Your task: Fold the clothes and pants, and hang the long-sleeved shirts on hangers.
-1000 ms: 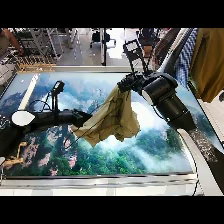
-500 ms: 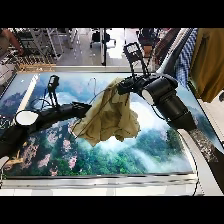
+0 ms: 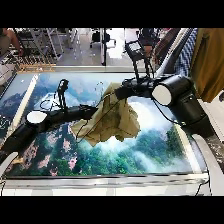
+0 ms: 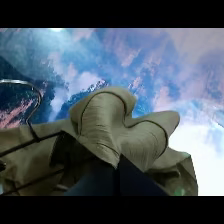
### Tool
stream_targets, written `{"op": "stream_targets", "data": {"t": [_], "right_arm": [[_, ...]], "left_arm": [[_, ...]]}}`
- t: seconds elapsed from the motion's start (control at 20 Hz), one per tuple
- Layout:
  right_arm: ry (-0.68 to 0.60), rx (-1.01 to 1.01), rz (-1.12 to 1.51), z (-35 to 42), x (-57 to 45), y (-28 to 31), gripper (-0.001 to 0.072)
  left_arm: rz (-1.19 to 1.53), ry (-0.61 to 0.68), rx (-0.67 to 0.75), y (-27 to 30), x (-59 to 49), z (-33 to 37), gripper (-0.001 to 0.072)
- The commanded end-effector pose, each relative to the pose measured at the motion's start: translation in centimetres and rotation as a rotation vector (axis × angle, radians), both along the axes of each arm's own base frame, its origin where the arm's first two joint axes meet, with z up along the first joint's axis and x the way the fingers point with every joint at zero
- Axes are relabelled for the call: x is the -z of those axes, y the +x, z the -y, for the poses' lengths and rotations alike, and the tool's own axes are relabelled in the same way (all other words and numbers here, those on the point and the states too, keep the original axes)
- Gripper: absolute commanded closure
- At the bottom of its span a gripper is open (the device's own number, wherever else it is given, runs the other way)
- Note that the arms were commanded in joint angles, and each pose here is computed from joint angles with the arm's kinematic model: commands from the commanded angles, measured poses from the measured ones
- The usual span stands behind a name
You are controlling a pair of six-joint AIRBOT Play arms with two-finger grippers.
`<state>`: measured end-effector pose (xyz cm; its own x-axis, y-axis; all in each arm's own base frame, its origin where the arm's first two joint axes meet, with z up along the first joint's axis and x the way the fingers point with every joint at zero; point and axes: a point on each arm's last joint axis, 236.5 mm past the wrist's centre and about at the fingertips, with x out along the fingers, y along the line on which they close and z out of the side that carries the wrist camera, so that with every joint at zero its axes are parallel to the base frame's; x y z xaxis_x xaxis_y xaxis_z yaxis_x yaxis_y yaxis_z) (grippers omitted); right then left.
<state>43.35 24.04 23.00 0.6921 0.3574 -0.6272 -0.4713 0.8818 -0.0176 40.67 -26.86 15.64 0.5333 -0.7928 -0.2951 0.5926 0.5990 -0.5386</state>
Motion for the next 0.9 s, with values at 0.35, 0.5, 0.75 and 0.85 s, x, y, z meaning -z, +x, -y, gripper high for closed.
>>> {"op": "stream_targets", "data": {"t": [0.35,0.5,0.75,0.85], "right_arm": [[-0.108,-0.114,-0.075,0.4,1.3,-2.9,0.0697],[-0.325,-0.311,0.082,0.7,0.6,-2.2,0.026],[-0.67,-0.358,0.418,4.6,-4.0,2.7,0.0249],[-0.817,-0.499,0.529,3.2,-4.0,3.8,0.0251]], "left_arm": [[0.46,-0.142,0.234,-2.4,-7.8,-0.6,0.0698],[0.474,-0.122,0.241,-2.0,-6.9,-0.5,0.0698],[0.473,-0.126,0.29,-2.2,-5.5,-0.1,0.0699],[0.467,-0.127,0.288,-2.0,-5.3,-0.1,0.0699]]}}
